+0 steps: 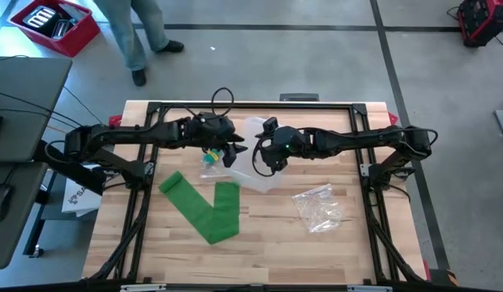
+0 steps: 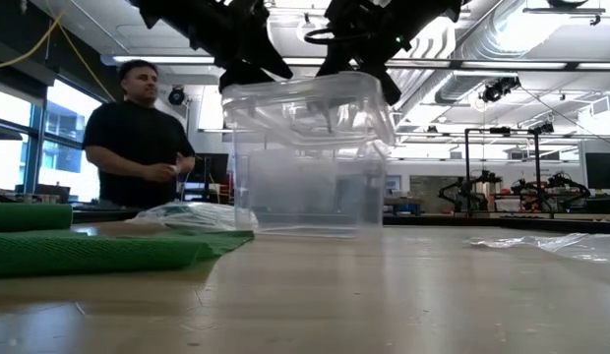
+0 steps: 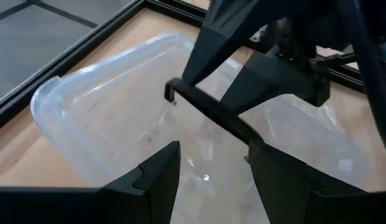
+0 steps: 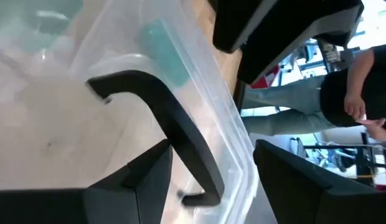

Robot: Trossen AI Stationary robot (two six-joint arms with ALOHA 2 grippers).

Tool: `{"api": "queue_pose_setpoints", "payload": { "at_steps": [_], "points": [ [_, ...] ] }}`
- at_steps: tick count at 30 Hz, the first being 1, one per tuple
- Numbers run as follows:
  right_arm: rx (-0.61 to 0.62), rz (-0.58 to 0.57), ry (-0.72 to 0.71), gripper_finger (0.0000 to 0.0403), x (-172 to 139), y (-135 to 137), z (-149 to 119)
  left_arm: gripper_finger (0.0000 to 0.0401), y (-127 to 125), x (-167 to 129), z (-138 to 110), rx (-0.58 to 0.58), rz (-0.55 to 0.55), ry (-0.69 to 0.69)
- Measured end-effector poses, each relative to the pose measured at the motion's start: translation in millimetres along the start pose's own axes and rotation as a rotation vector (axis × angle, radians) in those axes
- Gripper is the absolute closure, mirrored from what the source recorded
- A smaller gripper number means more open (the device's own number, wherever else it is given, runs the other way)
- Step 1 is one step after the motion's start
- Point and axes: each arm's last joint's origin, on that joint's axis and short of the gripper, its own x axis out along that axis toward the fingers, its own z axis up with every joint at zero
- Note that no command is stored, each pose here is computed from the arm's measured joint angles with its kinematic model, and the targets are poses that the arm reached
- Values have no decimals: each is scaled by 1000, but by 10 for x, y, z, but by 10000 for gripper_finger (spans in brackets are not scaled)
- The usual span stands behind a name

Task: Roll bandage
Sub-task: Open the transparent storage box

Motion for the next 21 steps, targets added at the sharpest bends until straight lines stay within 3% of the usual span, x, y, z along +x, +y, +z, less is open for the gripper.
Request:
{"api": "queue_pose_setpoints", "payload": {
  "at_steps": [13, 21],
  "points": [
    [-41, 29, -36, 183, -1, 13, 10, 217, 11, -1, 0, -1, 17, -3],
    [-234, 80, -160, 183, 16, -75, -23, 217, 58, 71, -43, -42, 17, 37]
  ]
}}
